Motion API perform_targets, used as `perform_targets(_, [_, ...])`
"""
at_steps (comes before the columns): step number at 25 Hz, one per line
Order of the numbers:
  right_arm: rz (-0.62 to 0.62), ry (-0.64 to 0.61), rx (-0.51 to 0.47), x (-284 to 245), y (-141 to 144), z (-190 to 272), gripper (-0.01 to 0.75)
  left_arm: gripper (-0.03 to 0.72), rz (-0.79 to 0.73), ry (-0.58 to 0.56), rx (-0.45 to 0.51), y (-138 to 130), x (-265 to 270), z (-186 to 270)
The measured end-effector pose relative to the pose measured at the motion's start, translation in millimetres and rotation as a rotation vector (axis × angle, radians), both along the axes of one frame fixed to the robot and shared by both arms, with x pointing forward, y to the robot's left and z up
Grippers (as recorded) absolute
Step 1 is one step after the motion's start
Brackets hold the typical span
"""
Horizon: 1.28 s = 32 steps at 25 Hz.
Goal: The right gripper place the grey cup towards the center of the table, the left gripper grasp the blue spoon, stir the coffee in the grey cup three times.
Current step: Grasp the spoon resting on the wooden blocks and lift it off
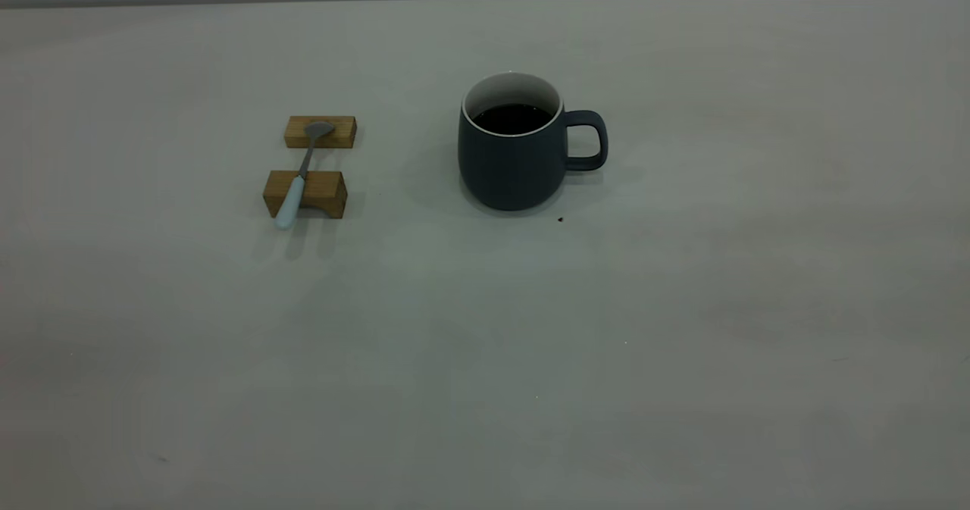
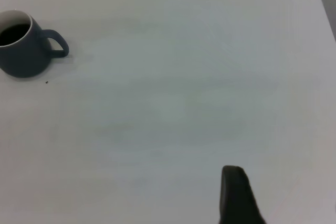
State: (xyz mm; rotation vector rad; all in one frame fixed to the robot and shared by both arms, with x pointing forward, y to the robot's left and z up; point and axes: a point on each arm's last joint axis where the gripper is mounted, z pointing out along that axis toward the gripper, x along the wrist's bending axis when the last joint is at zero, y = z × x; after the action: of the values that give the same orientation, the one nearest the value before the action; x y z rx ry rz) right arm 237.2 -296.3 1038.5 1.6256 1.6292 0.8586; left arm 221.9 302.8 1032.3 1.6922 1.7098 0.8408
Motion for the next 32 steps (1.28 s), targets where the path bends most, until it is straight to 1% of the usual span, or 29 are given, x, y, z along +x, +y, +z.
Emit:
perform_targets(25, [0.001,0.001,0.001,-0.1,0.1,-0.1,0.483,0.519,0.002,0.001,-0.002,0.0,1.3,0.9])
perform_targets(29, [0.001,0.001,0.001,-0.1,0.1,-0.1,0.483,0.524,0.007,0.043,-0.01,0.4,23.3,14.1])
perform_targets(32, [0.001,0.001,0.001,-0.1,0.1,-0.1,0.483,0.544,0.001,0.113,-0.023,-0.1,56.3,24.3])
